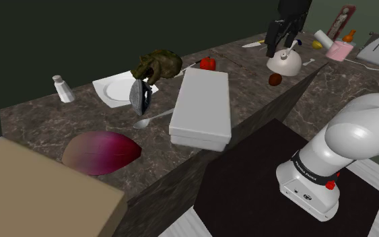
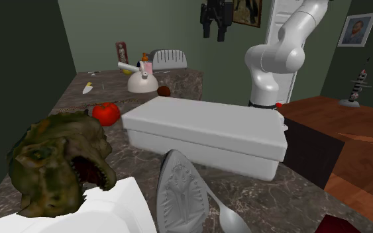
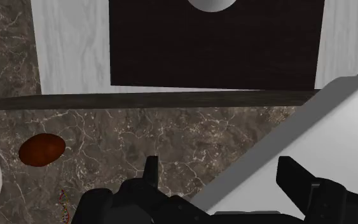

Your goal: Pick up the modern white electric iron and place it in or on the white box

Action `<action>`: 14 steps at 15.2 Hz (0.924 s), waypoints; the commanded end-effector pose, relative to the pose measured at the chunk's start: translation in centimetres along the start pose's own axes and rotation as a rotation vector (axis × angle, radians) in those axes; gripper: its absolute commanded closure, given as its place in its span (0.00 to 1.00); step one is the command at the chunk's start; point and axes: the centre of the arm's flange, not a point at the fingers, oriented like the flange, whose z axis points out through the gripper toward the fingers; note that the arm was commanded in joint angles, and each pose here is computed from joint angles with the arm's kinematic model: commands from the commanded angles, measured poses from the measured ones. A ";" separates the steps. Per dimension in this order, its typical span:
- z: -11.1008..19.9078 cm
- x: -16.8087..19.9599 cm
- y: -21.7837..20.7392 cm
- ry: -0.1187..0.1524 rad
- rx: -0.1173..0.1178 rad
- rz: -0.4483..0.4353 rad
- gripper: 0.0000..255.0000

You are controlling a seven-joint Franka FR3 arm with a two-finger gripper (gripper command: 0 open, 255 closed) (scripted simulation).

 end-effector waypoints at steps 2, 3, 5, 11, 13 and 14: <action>0.2 0.8 -1.0 -0.009 0.009 0.011 0.00; 0.3 1.5 -2.0 -0.019 0.018 0.021 0.00; 0.6 3.1 -4.0 -0.037 0.035 0.042 0.00; 1.5 8.0 -9.9 -0.093 0.089 0.106 0.00; 1.8 9.7 -11.8 -0.112 0.106 0.127 0.00; 1.9 10.5 -12.7 -0.121 0.115 0.138 0.00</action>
